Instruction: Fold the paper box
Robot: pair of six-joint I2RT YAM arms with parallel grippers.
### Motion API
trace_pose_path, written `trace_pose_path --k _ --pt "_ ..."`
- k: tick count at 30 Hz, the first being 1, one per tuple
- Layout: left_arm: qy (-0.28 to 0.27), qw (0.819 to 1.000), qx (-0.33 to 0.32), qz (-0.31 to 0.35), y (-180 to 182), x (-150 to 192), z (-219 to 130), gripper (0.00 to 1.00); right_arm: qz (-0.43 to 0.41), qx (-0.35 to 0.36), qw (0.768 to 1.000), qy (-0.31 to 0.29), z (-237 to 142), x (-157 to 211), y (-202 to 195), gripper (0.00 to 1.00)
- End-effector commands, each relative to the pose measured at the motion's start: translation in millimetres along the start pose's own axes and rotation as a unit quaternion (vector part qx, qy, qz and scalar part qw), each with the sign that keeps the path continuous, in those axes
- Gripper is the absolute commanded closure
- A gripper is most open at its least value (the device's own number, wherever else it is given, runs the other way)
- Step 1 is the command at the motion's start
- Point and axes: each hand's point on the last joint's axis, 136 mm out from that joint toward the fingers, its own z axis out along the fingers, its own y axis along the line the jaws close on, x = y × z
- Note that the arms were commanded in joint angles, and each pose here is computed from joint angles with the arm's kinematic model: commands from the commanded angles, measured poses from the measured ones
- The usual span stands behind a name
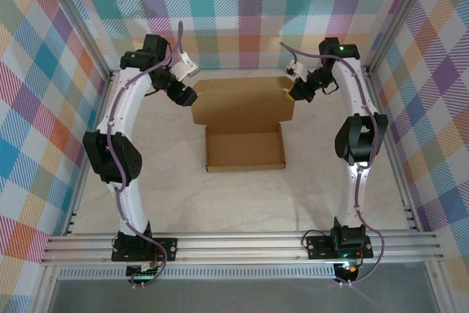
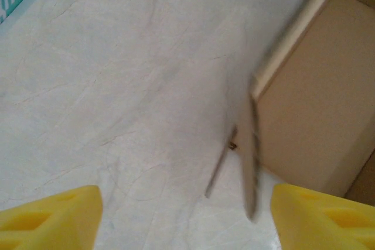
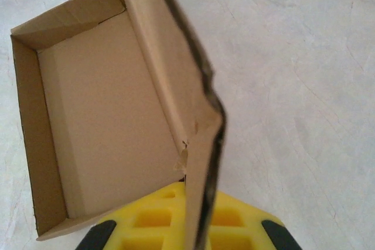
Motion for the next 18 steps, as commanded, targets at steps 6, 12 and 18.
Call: trace_pose_path --k 6,12,18 --pt "0.014 0.997 0.059 0.054 -8 9 14 0.46 -0.048 -0.006 0.998 -0.027 -5 -17 12 1.0" --pt "0.014 0.995 0.087 0.055 -17 12 20 0.61 -0.046 -0.001 0.999 -0.023 -4 -17 9 1.0" --pt "0.006 0.993 0.101 0.056 -21 9 23 0.89 -0.045 0.001 0.999 -0.022 -4 -19 10 1.0"
